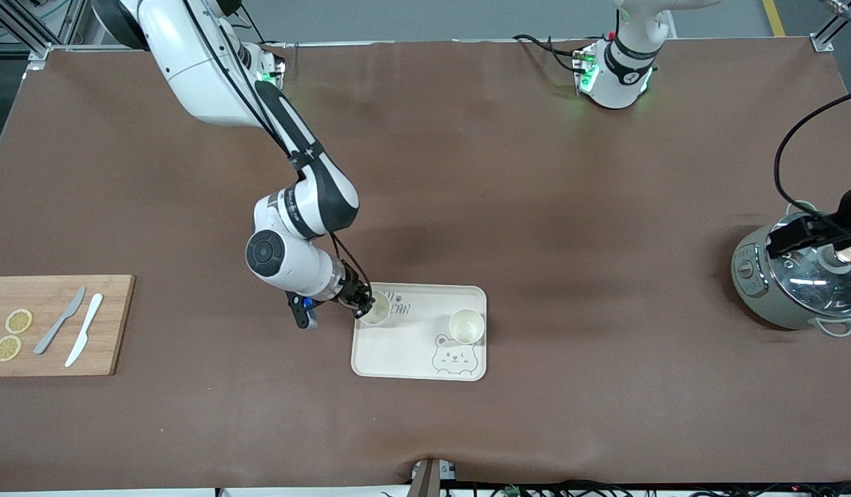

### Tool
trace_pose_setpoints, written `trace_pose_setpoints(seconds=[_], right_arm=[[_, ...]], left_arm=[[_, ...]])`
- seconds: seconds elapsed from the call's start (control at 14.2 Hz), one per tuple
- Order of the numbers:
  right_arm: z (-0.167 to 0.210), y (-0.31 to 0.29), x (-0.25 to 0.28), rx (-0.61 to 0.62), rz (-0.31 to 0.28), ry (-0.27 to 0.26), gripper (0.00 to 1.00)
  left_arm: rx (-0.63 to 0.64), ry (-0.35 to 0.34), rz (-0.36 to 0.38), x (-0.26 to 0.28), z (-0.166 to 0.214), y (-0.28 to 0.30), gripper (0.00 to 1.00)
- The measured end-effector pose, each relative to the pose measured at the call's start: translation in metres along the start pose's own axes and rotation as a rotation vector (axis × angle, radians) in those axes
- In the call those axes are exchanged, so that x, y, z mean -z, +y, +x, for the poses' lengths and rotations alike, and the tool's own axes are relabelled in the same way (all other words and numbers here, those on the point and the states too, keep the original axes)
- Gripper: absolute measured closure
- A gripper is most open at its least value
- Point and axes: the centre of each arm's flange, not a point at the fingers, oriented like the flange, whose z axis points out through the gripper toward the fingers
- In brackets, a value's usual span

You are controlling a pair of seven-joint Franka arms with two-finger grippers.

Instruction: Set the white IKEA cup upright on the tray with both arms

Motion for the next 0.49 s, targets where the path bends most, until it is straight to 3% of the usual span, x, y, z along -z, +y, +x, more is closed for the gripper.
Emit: trace_pose_setpoints(seconds=[0.35,0.42,0.49], right_arm=[[0.003,-0.019,0.044,0.036,0.065,0.048,0.07],[0.006,-0.022,0.061,0.036,0.082,0.052,0.0],[0.01,-0.023,0.08,0.032,0.09,0.057,0.0]], left_arm=[[0.008,-0.054,0.004,0.021,-0.024,-0.031,0.0],[0.008,-0.062,0.004,0.024,-0.028,-0.031,0.0],[0.005,-0.068,0.0,0.026,-0.032,-0.03,0.0]])
